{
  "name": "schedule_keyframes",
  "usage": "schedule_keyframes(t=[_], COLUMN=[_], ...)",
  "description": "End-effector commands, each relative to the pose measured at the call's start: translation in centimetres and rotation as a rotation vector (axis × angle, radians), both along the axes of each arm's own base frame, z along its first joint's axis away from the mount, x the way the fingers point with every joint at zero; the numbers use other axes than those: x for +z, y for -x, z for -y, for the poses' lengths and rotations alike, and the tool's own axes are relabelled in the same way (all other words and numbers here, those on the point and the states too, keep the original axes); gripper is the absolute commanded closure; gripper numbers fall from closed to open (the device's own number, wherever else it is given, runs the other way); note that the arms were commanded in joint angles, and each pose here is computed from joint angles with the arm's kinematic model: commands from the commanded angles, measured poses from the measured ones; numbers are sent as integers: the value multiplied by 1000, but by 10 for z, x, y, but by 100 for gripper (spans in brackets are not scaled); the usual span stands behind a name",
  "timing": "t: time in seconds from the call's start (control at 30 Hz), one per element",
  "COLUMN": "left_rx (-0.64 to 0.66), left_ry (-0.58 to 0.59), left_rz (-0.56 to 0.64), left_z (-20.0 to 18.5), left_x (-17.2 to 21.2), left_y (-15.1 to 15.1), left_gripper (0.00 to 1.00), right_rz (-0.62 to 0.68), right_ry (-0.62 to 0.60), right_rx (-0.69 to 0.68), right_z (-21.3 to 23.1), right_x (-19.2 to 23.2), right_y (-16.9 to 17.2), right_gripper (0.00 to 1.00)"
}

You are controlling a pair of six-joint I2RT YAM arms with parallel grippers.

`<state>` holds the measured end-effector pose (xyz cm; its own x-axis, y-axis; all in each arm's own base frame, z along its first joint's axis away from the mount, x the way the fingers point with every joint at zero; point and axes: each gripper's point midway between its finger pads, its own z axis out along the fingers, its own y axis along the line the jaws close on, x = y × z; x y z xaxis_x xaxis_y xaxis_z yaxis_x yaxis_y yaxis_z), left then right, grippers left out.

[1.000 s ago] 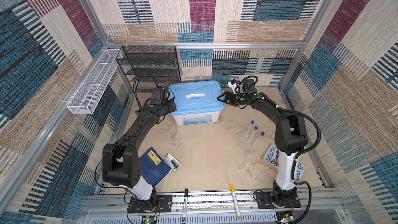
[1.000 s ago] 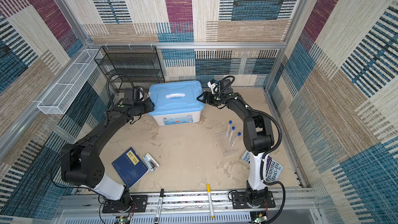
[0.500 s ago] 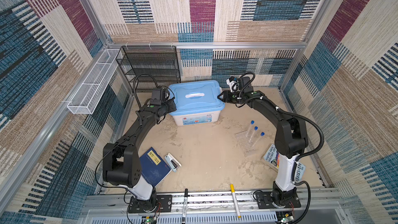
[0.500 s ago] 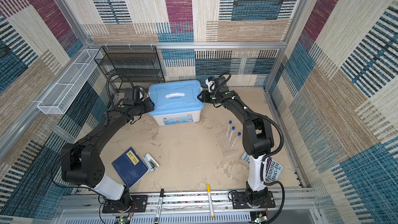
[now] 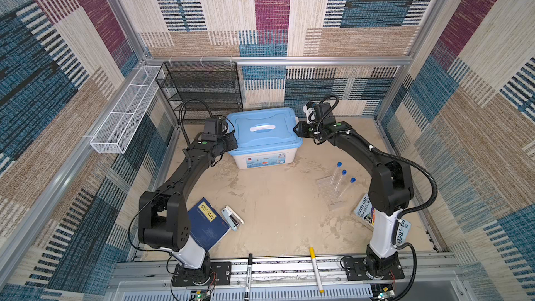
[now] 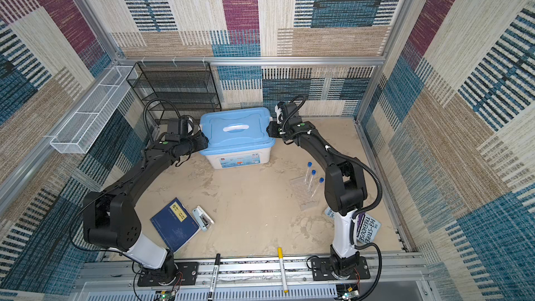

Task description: Organize the chemistry lab equipment

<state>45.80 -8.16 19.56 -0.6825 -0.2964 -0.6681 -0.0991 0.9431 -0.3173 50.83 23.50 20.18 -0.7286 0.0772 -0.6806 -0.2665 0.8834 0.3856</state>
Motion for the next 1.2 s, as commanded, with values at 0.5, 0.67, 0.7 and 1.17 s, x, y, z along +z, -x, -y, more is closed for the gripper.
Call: schedule_keyframes(t=[0.5,0.67,0.7,1.17], left_rx=[-47,-34,-26,53], left_ry=[69,57,49,-79], left_rz=[-20,-46,-45,187], left_z=[19,14,11,-34], left_x=[9,2,3,92], left_y=[-4,-8,-8,47], left_gripper=[40,36,34,6], right_rz=[-2,1,-4,307], right_ry=[-48,-44,-44,-74], right_rx=[-5,-29,-32,-140], right_z=[-5,1,3,66], right_x=[26,31,31,149], right_y=[37,37,38,87], right_gripper=[58,50,50,10])
